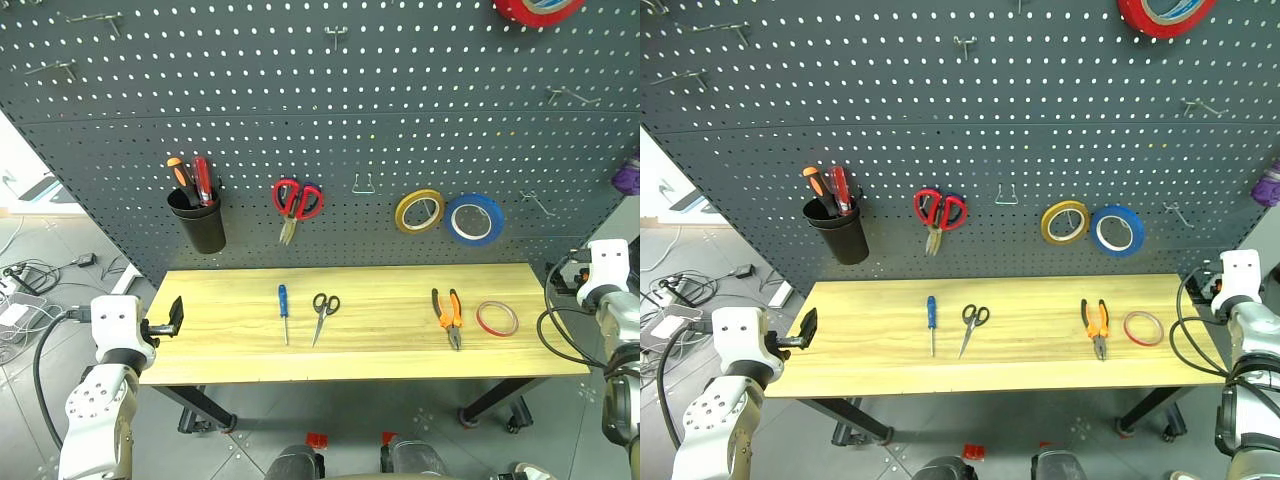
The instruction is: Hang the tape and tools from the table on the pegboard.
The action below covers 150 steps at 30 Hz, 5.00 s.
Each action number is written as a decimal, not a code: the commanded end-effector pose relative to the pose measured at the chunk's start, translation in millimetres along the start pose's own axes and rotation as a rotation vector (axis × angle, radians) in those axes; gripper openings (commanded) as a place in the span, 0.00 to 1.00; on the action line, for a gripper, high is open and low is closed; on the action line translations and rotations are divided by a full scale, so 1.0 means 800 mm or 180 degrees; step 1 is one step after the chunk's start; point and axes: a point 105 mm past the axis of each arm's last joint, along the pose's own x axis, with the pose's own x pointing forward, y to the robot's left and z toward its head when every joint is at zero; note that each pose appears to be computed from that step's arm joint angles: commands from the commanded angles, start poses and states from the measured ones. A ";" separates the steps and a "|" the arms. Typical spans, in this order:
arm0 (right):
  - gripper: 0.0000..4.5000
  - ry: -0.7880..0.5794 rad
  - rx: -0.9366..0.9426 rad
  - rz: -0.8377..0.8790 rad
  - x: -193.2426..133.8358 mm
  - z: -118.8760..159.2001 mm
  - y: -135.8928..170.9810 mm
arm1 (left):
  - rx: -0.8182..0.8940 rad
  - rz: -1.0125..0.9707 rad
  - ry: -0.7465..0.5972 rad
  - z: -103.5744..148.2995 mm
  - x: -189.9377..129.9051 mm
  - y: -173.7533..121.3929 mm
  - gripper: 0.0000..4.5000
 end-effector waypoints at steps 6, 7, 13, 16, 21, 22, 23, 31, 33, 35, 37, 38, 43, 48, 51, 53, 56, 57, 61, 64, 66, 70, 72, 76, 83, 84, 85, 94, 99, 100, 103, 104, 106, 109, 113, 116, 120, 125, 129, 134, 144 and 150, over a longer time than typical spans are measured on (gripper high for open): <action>1.00 -0.0181 0.0018 -0.0063 0.000 0.022 -0.010 | 0.0170 0.0122 -0.0141 0.015 0.003 0.014 0.99; 1.00 -0.0180 0.0015 -0.0063 0.000 0.022 -0.010 | 0.0170 0.0124 -0.0140 0.015 0.003 0.015 0.99; 1.00 -0.0176 0.0006 -0.0056 0.000 0.021 -0.009 | 0.0187 0.0149 -0.0155 0.015 0.001 0.015 0.99; 1.00 -0.0154 -0.0010 -0.0044 0.000 0.020 -0.009 | 0.0149 0.0124 -0.0278 0.023 -0.002 0.012 0.99; 1.00 -0.0138 -0.0004 0.0203 -0.001 0.015 0.002 | 0.0037 -0.0129 -0.0404 0.037 -0.006 -0.006 0.99; 1.00 -0.0139 -0.0010 0.0267 -0.002 0.015 0.005 | 0.0039 -0.0172 -0.0430 0.041 -0.006 -0.010 0.99; 1.00 -0.0140 -0.0014 0.0372 -0.002 0.014 0.011 | -0.0015 -0.0217 -0.0462 0.047 -0.007 -0.015 0.99; 1.00 -0.0212 -0.0604 0.1526 -0.012 0.022 0.100 | 0.0197 -0.0960 -0.0564 0.090 -0.006 -0.078 0.99; 1.00 -0.0169 -0.0651 0.1620 -0.016 0.023 0.111 | 0.0214 -0.1176 -0.0572 0.098 -0.006 -0.094 0.99; 1.00 0.0018 -0.0800 0.1709 -0.020 0.015 0.120 | 0.0210 -0.1576 -0.0548 0.102 -0.008 -0.126 0.99; 1.00 0.0157 -0.0886 0.1803 -0.026 0.010 0.128 | 0.0328 -0.2007 -0.0520 0.105 -0.011 -0.162 0.99; 1.00 0.0187 -0.0905 0.1827 -0.029 0.010 0.131 | 0.0403 -0.2139 -0.0512 0.105 -0.013 -0.172 0.99; 1.00 0.0573 -0.1168 0.1755 -0.027 -0.004 0.132 | 0.0525 -0.3356 -0.0506 0.107 -0.047 -0.240 0.99; 1.00 0.0795 -0.1179 0.1826 -0.020 -0.007 0.144 | 0.0787 -0.3775 -0.0634 0.117 -0.044 -0.271 0.99; 1.00 0.0828 -0.1259 0.1774 -0.005 -0.003 0.152 | 0.0914 -0.3962 -0.0709 0.123 -0.040 -0.285 0.99; 1.00 0.0863 -0.1332 0.1792 0.002 -0.002 0.158 | 0.0977 -0.4063 -0.0766 0.126 -0.038 -0.296 0.99; 1.00 0.1023 -0.1454 0.1833 0.013 -0.002 0.168 | 0.1045 -0.4252 -0.0874 0.134 -0.040 -0.313 0.99; 1.00 0.1095 -0.1451 0.1837 0.015 -0.001 0.170 | 0.1083 -0.4310 -0.0905 0.136 -0.042 -0.318 0.99; 1.00 0.1290 -0.1497 0.1944 0.019 0.003 0.177 | 0.1181 -0.4445 -0.0983 0.138 -0.045 -0.328 0.99; 0.92 0.1395 -0.1706 0.1973 0.020 0.001 0.176 | 0.1237 -0.4480 -0.1025 0.139 -0.046 -0.332 1.00; 0.81 0.1485 -0.1882 0.2051 0.017 -0.005 0.177 | 0.1260 -0.4489 -0.1041 0.138 -0.047 -0.334 1.00; 0.51 0.1713 -0.1890 0.2302 0.006 -0.025 0.186 | 0.1243 -0.4532 -0.1070 0.134 -0.053 -0.334 1.00; 0.36 0.1769 -0.1923 0.2298 0.004 -0.032 0.184 | 0.1242 -0.4591 -0.1121 0.134 -0.057 -0.334 1.00; 0.06 0.1700 -0.1967 0.2121 0.008 -0.039 0.178 | 0.1208 -0.4630 -0.1220 0.139 -0.061 -0.334 1.00; 0.02 0.1026 -0.1592 0.1875 0.013 -0.019 0.170 | 0.0773 -0.4618 -0.1359 0.165 -0.061 -0.335 1.00; 0.02 0.0923 -0.1552 0.1812 0.013 -0.014 0.167 | 0.0690 -0.4624 -0.1382 0.171 -0.062 -0.335 1.00; 0.02 0.0745 -0.1510 0.1731 0.010 -0.005 0.164 | 0.0675 -0.4606 -0.1416 0.177 -0.062 -0.337 1.00; 0.02 -0.1747 -0.1180 0.0630 -0.083 0.150 0.175 | 0.0853 -0.4196 -0.1775 0.228 -0.047 -0.362 1.00; 0.02 -0.2029 -0.0849 0.0409 -0.067 0.203 0.161 | 0.0980 -0.3870 -0.1957 0.247 -0.035 -0.368 1.00; 0.02 -0.2039 -0.0737 0.0392 -0.057 0.215 0.155 | 0.0973 -0.3824 -0.1956 0.248 -0.033 -0.369 1.00; 0.02 -0.2026 -0.0405 0.0408 -0.031 0.245 0.145 | 0.0957 -0.3762 -0.1958 0.249 -0.029 -0.369 1.00; 0.02 -0.2001 -0.0316 0.0414 -0.025 0.250 0.143 | 0.0957 -0.3754 -0.1963 0.250 -0.029 -0.369 1.00; 0.02 -0.1916 -0.0098 0.0487 -0.010 0.257 0.141 | 0.0958 -0.3729 -0.1970 0.251 -0.028 -0.368 1.00; 0.02 -0.1750 0.0327 0.0741 0.009 0.265 0.146 | 0.0962 -0.3680 -0.1964 0.251 -0.026 -0.365 1.00; 0.02 -0.1619 0.0708 0.1062 0.018 0.272 0.158 | 0.0985 -0.3608 -0.1920 0.246 -0.021 -0.358 1.00; 0.19 -0.1479 0.0562 0.1115 0.022 0.262 0.166 | 0.1036 -0.3533 -0.1861 0.240 -0.015 -0.348 1.00; 0.48 -0.1005 0.0149 0.1164 0.023 0.197 0.191 | 0.1162 -0.3290 -0.1560 0.211 0.007 -0.306 1.00; 0.86 -0.0349 -0.0042 0.1296 -0.007 0.132 0.240 | 0.1208 -0.3073 -0.1175 0.181 0.026 -0.254 1.00; 0.99 0.0242 -0.0102 0.1245 -0.027 0.102 0.298 | 0.1350 -0.2948 -0.0863 0.155 0.038 -0.213 1.00; 0.99 0.0562 -0.0100 0.1195 -0.018 0.092 0.318 | 0.1409 -0.2994 -0.0844 0.154 0.039 -0.210 1.00; 0.99 0.0579 -0.0403 0.1032 0.017 0.093 0.334 | 0.1395 -0.3136 -0.0835 0.149 0.029 -0.223 1.00; 0.99 0.0909 -0.0129 0.1061 0.024 0.068 0.337 | 0.1399 -0.3152 -0.0820 0.147 0.028 -0.223 1.00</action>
